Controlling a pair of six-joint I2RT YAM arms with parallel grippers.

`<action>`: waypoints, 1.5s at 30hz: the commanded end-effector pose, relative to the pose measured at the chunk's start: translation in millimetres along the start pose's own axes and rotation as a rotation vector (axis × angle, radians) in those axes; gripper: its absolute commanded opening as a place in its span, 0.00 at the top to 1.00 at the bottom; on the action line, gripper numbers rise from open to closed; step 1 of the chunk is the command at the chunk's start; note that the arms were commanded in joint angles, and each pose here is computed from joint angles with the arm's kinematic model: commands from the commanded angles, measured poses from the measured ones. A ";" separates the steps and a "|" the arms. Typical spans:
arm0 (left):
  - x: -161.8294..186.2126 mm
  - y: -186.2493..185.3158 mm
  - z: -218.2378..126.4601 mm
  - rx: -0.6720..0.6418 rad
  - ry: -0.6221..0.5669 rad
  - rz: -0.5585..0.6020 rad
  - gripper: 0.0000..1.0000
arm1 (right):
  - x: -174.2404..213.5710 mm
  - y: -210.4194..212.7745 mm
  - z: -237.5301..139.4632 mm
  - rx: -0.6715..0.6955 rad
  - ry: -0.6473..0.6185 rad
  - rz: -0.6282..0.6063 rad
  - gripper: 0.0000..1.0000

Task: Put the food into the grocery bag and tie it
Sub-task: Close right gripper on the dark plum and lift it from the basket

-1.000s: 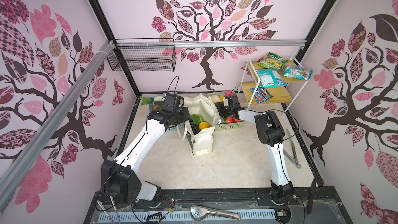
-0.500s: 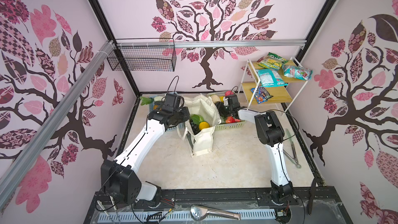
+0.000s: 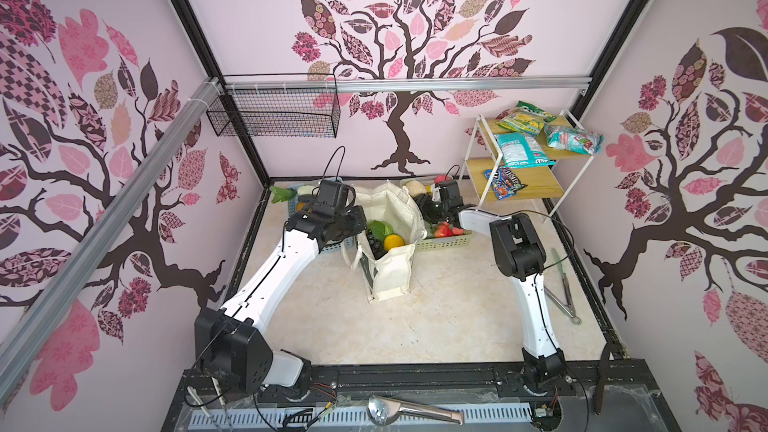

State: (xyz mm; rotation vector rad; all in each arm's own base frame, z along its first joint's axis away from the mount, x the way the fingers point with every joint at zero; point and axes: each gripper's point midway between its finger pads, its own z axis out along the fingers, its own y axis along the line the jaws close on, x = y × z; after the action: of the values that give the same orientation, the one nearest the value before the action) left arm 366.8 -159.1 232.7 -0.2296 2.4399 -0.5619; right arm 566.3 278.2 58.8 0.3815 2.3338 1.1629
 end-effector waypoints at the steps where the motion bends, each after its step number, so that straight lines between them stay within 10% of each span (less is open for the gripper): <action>1: -8.3 -12.8 -7.2 0.034 -0.018 0.033 1.00 | 2.7 -5.9 3.8 0.004 0.009 0.013 0.41; 45: 3.0 -13.9 -14.7 0.074 -0.029 0.002 1.00 | -15.0 58.6 -123.2 0.026 -0.156 -0.151 0.42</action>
State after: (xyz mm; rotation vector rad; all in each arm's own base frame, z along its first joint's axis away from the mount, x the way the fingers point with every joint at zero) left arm 358.4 -162.1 240.2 -0.2231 2.4158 -0.6047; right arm 514.9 229.3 126.7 0.3358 2.2864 0.9967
